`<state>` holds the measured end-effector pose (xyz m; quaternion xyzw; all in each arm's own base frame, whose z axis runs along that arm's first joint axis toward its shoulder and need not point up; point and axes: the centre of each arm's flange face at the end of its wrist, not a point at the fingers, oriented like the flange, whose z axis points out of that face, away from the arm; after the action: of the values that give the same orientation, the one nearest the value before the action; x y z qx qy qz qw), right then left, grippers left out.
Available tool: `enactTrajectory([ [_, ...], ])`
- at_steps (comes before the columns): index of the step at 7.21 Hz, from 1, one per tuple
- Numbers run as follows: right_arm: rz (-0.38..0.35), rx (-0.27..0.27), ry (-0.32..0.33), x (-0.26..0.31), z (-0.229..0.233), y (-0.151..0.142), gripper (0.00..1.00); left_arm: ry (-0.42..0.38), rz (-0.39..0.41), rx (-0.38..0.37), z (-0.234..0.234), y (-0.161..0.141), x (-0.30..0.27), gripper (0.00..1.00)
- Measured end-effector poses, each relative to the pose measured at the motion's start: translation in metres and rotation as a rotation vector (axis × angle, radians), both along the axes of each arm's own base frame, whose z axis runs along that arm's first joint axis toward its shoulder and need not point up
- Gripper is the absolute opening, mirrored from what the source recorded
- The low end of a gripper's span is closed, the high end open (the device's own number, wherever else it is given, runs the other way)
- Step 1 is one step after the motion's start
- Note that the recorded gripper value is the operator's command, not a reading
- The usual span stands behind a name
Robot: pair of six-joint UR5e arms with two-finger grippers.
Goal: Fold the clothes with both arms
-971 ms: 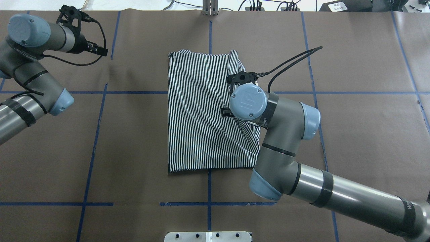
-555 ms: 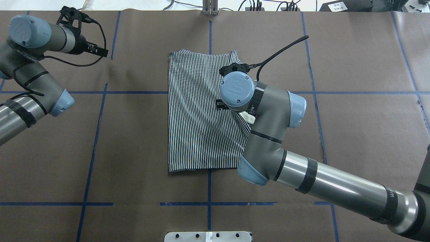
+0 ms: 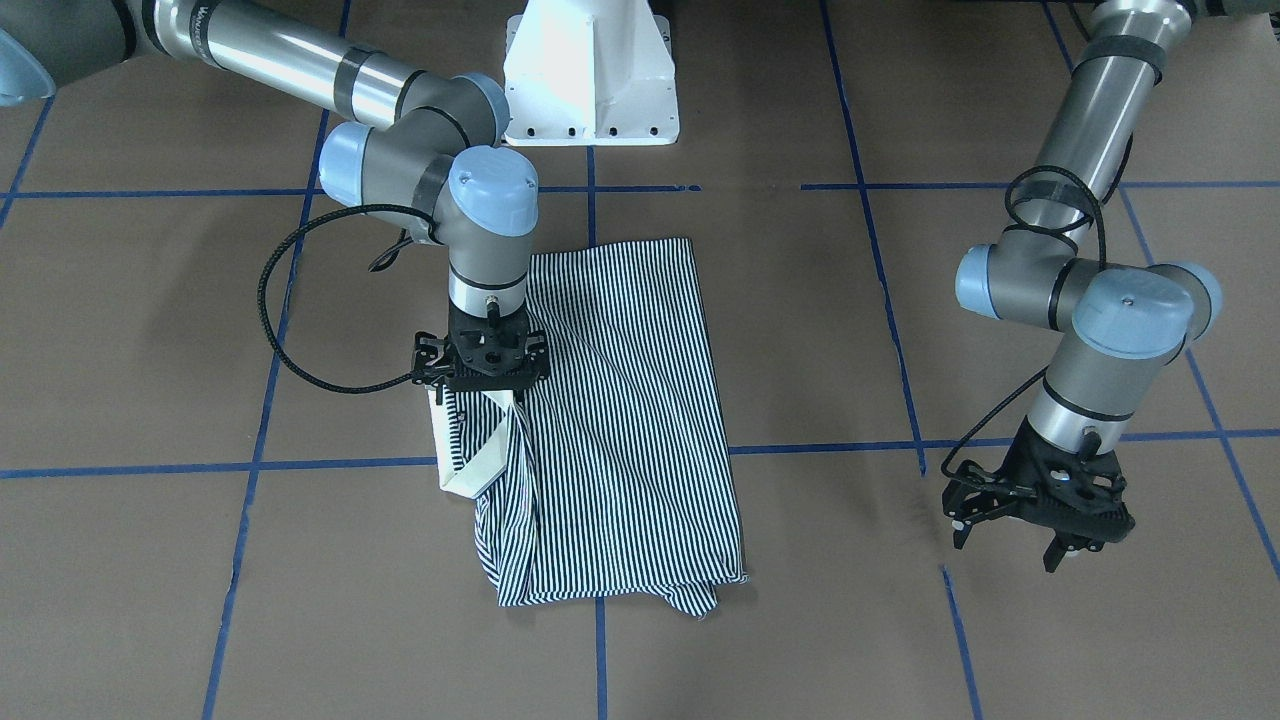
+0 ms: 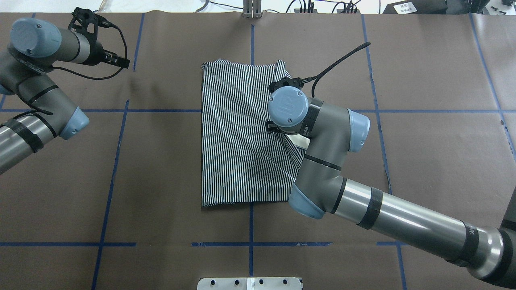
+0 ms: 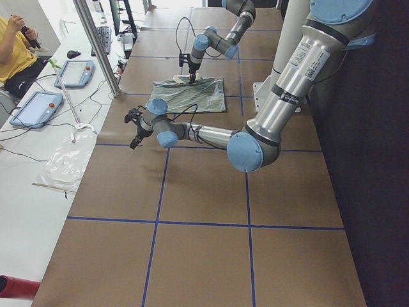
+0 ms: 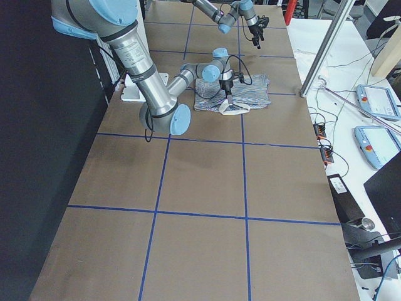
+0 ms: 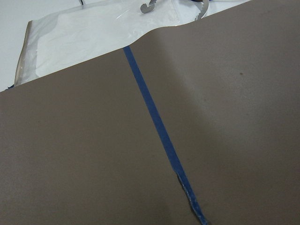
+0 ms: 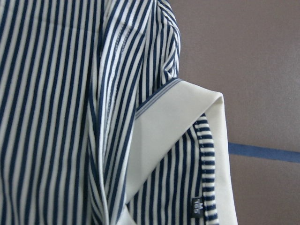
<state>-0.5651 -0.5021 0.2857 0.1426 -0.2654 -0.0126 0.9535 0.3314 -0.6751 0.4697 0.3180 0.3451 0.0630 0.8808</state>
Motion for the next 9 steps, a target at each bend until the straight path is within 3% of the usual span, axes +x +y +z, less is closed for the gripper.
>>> enactTrajectory([
  [4, -0.044, -0.006, 0.080, 0.049, 0.054, -0.025, 1.00, 0.001, 0.001, 0.001, -0.001, 0.000, 0.001, 1.00],
  [9, 0.008, 0.022, -0.042, 0.046, -0.032, -0.039, 1.00, 0.001, 0.002, 0.001, -0.001, 0.000, 0.001, 1.00],
])
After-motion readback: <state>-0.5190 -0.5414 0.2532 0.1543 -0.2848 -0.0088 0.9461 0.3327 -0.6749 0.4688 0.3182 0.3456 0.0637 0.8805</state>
